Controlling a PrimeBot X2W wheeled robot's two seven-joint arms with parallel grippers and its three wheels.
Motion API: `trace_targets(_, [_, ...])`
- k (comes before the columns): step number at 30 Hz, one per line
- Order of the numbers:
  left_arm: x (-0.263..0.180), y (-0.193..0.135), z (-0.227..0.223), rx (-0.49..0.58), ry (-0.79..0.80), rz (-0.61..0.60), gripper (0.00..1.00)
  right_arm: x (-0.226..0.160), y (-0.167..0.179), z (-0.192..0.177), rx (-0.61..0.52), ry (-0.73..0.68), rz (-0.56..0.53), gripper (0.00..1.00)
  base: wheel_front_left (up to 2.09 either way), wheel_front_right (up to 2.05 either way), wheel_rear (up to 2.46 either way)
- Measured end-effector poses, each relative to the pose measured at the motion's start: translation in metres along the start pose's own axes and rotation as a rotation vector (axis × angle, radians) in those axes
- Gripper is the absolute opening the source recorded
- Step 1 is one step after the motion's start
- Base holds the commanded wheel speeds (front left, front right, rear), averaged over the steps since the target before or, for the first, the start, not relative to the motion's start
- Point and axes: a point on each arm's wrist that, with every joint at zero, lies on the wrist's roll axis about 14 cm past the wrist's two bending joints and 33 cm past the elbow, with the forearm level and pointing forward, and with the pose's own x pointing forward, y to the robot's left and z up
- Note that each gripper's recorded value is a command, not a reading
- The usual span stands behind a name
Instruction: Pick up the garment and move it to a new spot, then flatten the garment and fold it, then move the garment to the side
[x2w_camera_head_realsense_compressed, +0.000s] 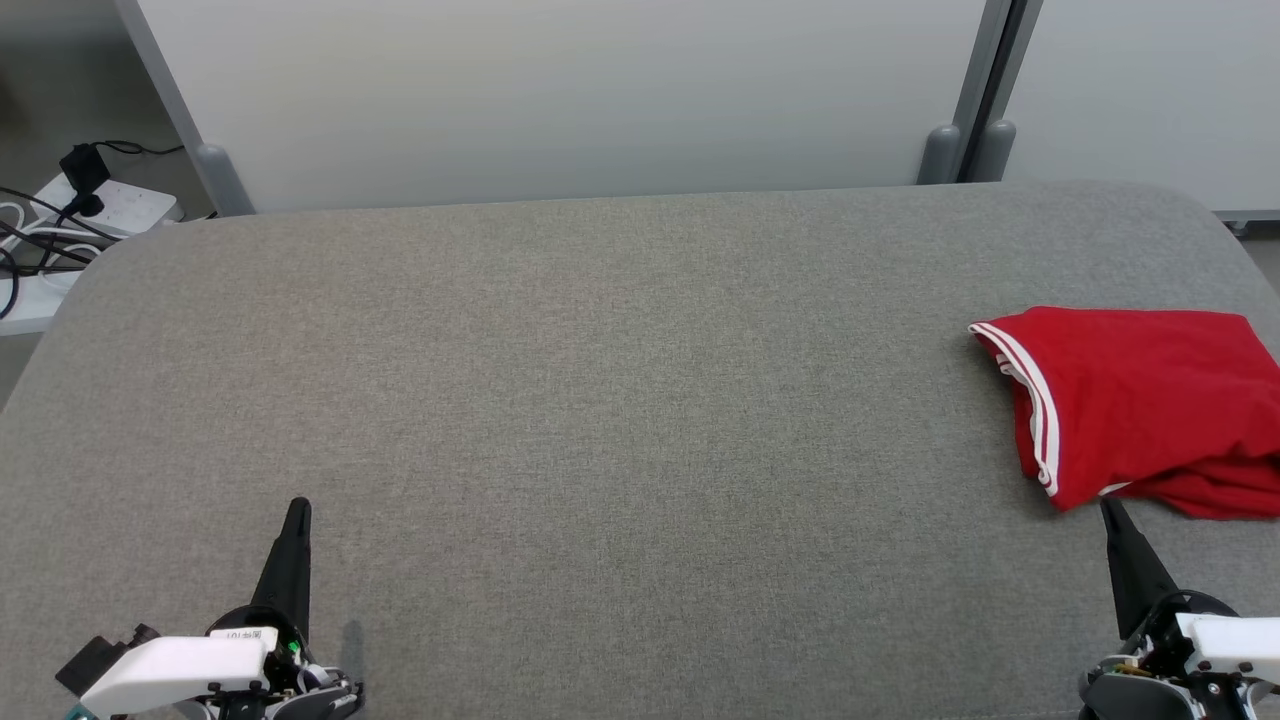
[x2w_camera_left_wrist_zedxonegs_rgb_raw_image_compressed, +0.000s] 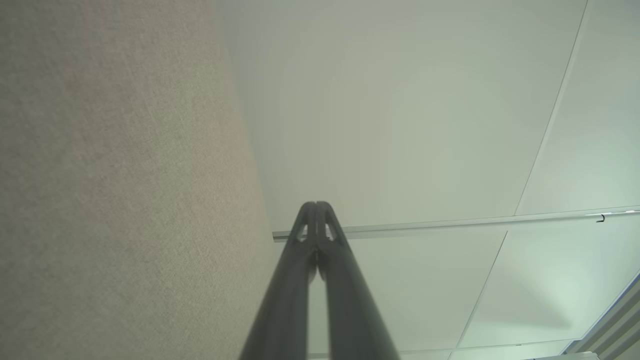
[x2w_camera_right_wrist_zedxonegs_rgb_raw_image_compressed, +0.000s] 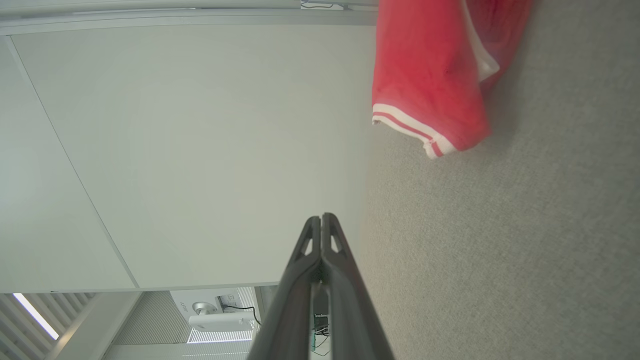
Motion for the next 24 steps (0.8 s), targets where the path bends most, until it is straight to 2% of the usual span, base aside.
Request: trace_targets(24, [0.0000,0.0000,-0.0001,0.000,0.000,0.000,0.00,-0.0001,-0.0005,0.0002,0.000,-0.001,-0.003,0.00,0.00,0.00,0.00])
